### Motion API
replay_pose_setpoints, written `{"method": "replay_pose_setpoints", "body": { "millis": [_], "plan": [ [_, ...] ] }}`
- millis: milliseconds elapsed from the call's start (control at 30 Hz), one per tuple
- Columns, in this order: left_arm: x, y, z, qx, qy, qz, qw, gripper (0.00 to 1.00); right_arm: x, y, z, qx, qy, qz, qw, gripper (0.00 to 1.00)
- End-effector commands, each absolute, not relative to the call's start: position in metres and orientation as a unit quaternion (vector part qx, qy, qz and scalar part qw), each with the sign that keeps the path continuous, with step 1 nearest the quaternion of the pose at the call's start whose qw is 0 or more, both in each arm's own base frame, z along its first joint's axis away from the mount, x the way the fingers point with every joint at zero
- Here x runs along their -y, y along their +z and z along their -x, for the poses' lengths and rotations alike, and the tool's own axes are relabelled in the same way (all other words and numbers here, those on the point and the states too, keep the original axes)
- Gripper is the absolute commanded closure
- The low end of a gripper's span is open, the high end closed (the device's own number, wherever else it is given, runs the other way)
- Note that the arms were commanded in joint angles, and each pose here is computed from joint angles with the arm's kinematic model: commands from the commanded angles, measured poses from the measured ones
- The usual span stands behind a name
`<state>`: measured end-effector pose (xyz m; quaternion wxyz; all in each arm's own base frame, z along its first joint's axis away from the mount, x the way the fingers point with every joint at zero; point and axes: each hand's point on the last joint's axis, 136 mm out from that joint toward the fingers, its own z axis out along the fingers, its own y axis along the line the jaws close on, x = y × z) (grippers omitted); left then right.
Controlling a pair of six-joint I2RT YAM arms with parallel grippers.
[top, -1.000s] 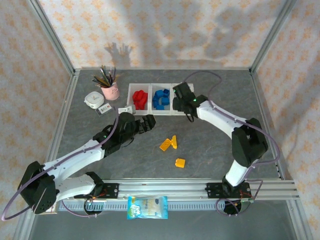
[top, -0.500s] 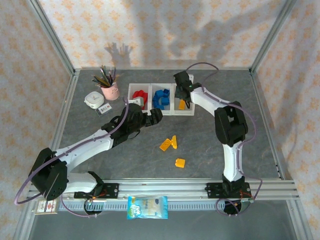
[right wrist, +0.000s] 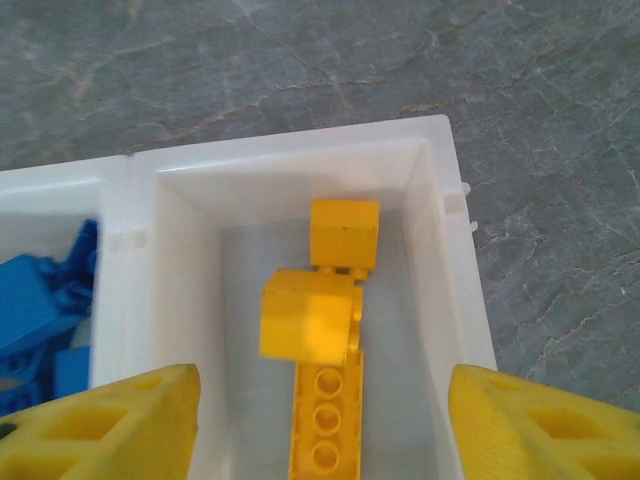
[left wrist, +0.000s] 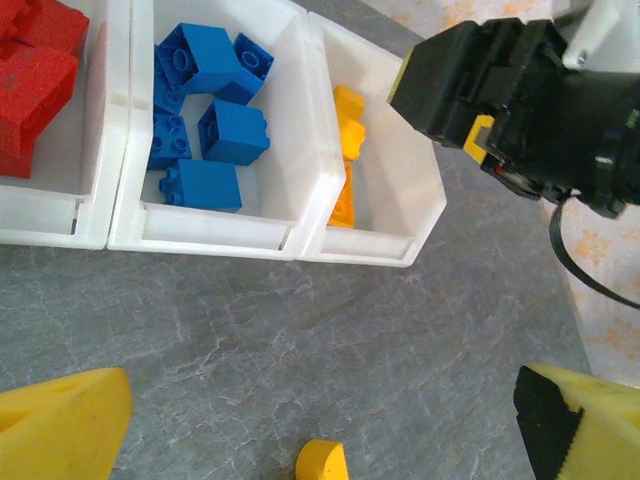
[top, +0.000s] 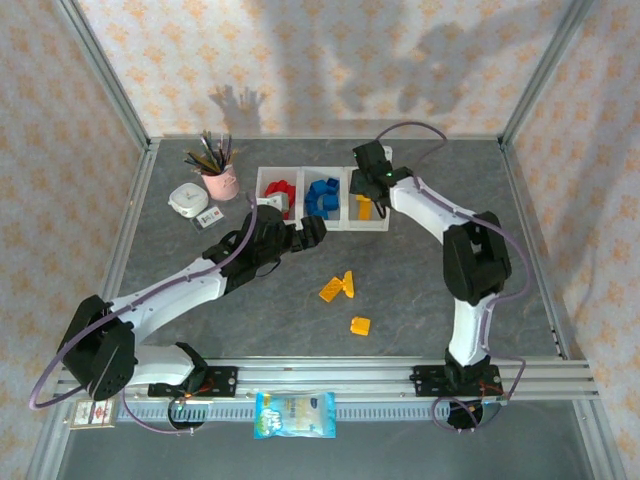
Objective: Sort the legos into containers by color
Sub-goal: Place the lego in the container, then pick up the lego from the bottom-center of the table.
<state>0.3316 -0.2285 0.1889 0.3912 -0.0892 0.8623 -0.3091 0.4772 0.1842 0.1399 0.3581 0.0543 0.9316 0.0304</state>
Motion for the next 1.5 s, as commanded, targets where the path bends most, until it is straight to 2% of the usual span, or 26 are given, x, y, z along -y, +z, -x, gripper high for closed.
{"method": "replay_pose_setpoints", "body": {
  "millis": [0,433,667,967,1133,1467],
  "plan": [
    [0.220,0.204,-0.329,-0.850,-0.319,0.094,0.409,0.01,-0.199,0.152,-0.452,-0.930,0.041,-0.028,0.365,0.33],
    [0.185,0.179,-0.294,-0.852,-0.308,0.136,0.402,0.01,-0.229,0.113,-0.350,-0.953,0.025,0.030,0.300,0.26],
    [0.178,0.172,-0.283,-0.845,-0.322,0.157,0.397,0.01,-0.238,0.085,-0.303,-0.965,0.053,0.010,0.255,0.27],
    [0.181,0.161,-0.273,-0.848,-0.339,0.160,0.374,0.01,-0.238,0.051,-0.272,-0.975,0.051,-0.007,0.217,0.39],
    [0.179,0.158,-0.271,-0.848,-0.339,0.161,0.374,0.01,-0.234,0.043,-0.269,-0.975,0.049,-0.014,0.216,0.47],
    [0.181,0.157,-0.273,-0.851,-0.336,0.158,0.371,0.01,-0.240,0.028,-0.264,-0.978,0.058,-0.008,0.198,0.54]
  ]
}}
